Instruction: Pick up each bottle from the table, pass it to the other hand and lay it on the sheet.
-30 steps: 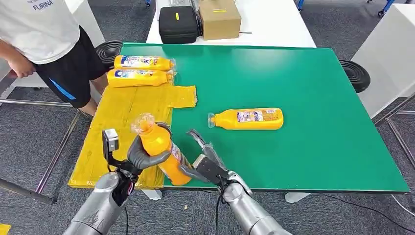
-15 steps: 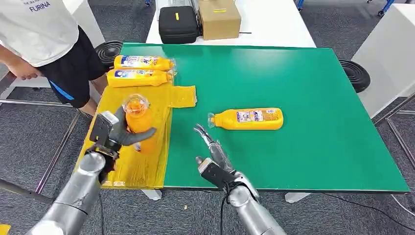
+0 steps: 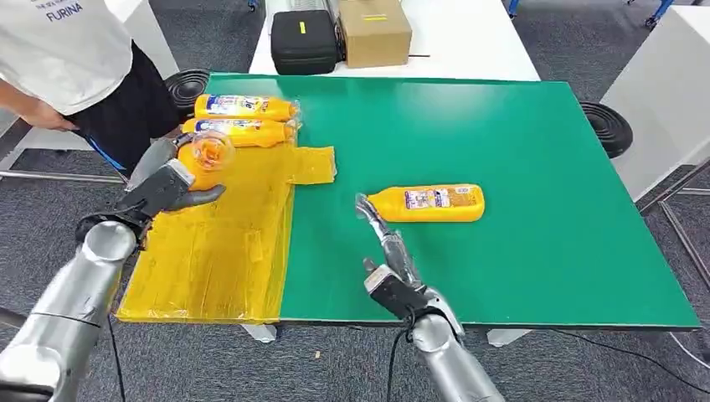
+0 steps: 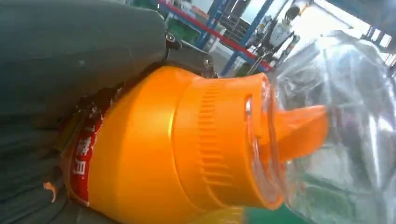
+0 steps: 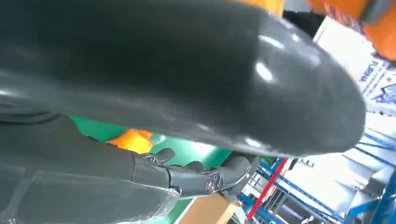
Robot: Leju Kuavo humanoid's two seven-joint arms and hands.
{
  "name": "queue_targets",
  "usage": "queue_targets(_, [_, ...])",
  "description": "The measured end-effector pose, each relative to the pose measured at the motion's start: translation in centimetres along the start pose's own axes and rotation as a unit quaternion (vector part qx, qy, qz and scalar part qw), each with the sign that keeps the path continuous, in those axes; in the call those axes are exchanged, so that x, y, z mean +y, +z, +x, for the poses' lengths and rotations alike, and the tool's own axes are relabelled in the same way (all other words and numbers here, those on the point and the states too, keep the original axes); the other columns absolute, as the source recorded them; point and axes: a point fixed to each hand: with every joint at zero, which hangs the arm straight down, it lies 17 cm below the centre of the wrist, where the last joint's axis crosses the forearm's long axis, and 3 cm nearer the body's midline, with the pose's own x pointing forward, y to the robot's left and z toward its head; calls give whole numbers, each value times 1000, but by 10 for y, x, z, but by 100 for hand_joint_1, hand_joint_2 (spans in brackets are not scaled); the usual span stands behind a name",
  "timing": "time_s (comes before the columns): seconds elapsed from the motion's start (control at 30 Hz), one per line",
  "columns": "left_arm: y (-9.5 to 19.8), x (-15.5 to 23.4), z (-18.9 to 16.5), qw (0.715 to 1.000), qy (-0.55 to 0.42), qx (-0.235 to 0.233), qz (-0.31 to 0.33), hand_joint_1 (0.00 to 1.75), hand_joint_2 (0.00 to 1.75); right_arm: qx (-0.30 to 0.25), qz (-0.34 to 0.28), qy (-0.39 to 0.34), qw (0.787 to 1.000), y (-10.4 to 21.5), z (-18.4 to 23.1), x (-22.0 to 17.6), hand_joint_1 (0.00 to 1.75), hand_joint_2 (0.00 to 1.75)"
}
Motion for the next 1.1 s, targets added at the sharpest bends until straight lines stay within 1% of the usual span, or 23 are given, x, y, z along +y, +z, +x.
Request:
queue_targets(0.07, [6,-12,-11,998,-35,18,-52,175,175,0,-4,-2,1000,0,2,-5,0,0])
queue_targets(0.1, [11,-22,-20,994,-58,32,-89,175,175,-2,-6,-2,1000,0,3,-8,0,0])
queue_targets(0.13, [15,-31,-27,990,-78,40,-112,175,175,-3,-8,-1,1000,-1,4,-10,0,0])
queue_targets(0.23, [25,-51,-43,981,-109,53,-152,175,175,-8,-15,0,1000,-4,8,-17,0,0])
queue_targets(0.33, [28,-58,-50,977,-119,59,-168,175,175,-9,-20,2,1000,-4,9,-21,0,0])
queue_targets(0.43, [35,-69,-60,967,-142,67,-199,175,175,-12,-24,3,1000,-5,11,-24,0,0])
queue_targets(0.53, [45,-86,-70,959,-156,73,-227,175,175,-14,-29,3,999,-4,13,-28,0,0])
queue_targets(0.67, [62,-108,-88,938,-200,83,-271,175,175,-16,-40,-2,999,-3,16,-36,0,0])
queue_targets(0.77, [75,-127,-97,926,-211,88,-299,175,175,-19,-46,-2,999,-3,17,-41,0,0])
queue_targets(0.97, [88,-152,-108,910,-236,97,-327,175,175,-18,-56,-7,998,-2,17,-48,0,0])
queue_targets(1.03, [89,-161,-109,905,-247,97,-331,175,175,-19,-59,-7,998,-2,17,-50,0,0])
queue_targets(1.1, [84,-168,-107,903,-256,92,-334,175,175,-19,-62,-5,998,-2,16,-51,0,0])
